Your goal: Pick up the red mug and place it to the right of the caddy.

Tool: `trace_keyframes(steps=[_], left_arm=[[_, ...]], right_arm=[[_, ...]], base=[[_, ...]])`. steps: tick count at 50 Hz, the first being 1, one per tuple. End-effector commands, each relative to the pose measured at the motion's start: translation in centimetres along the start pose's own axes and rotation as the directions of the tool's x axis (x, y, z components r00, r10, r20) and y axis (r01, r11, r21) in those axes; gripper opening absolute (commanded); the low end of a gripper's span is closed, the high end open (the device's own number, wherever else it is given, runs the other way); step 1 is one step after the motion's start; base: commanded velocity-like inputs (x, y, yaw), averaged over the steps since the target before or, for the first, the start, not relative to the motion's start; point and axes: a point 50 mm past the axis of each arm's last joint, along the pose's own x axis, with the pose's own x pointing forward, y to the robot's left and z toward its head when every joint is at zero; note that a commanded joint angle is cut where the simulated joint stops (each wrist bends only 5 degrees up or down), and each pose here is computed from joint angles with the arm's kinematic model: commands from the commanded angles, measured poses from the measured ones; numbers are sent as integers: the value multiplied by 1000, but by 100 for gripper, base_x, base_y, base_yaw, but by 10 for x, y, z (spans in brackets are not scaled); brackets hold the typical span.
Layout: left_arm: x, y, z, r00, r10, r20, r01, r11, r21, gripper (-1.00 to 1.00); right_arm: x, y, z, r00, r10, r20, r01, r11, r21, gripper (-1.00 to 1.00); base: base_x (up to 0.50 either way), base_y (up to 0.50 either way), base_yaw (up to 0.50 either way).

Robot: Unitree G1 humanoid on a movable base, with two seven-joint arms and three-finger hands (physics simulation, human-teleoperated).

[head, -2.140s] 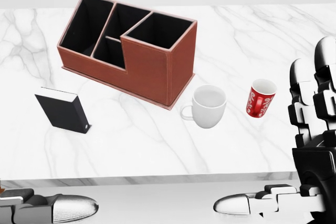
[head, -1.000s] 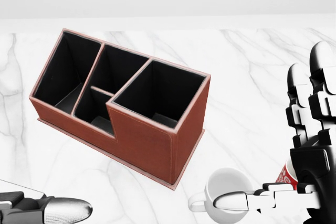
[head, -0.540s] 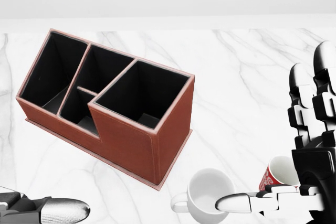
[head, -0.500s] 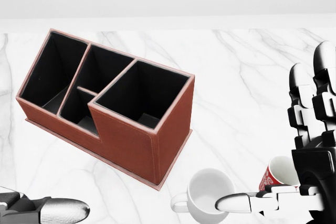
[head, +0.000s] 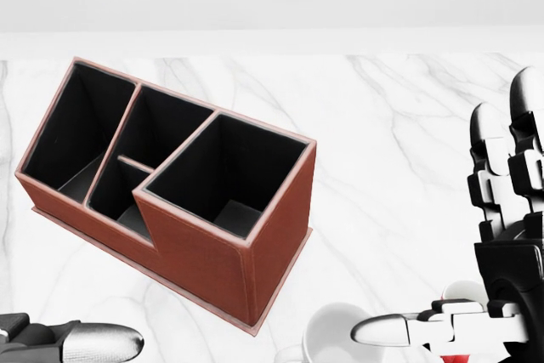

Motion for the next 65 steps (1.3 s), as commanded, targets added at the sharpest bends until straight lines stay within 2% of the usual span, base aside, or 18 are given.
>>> trace_keyframes(steps=[1,33,38,44,46,48,49,51,56,61,65], left_arm=[[5,-2,-24,997,5,-73,-6,1000,-16,100],[5,-2,-22,998,4,-66,-5,1000,-16,100],[6,-1,-18,999,5,-47,-6,1000,-15,100],[7,1,-17,999,10,-40,-11,1000,-11,100],[7,2,-18,999,13,-42,-14,1000,-9,100],[7,2,-19,999,14,-42,-14,1000,-9,100],[7,2,-19,999,13,-44,-14,1000,-9,100],[7,3,-19,999,14,-46,-15,1000,-9,100],[7,4,-16,999,17,-30,-18,1000,-10,100],[8,4,-10,1000,18,-3,-18,1000,-11,100],[7,4,-12,1000,18,-13,-19,1000,-12,100]], right_arm=[[5,1,-19,998,-19,-61,21,999,25,100],[4,0,-14,999,-26,-42,27,999,28,100],[5,-6,-2,999,-49,14,49,998,39,100],[4,-16,24,987,-87,134,82,996,43,100],[2,-25,42,967,-120,224,108,992,64,100],[2,-28,53,956,-101,274,94,995,36,100],[1,-35,67,931,-103,350,101,995,24,100],[0,-42,79,906,-103,411,109,994,9,100],[-4,-50,87,910,-28,415,73,993,-93,100],[-11,-68,105,878,-27,477,90,990,-109,100],[-15,-72,113,887,33,461,50,984,-168,100]], base=[[0,0,0],[0,-4,0],[0,0,0],[0,0,0],[0,0,0],[0,0,0],[0,0,0],[0,0,0],[0,0,0],[0,0,0],[0,0,0]])
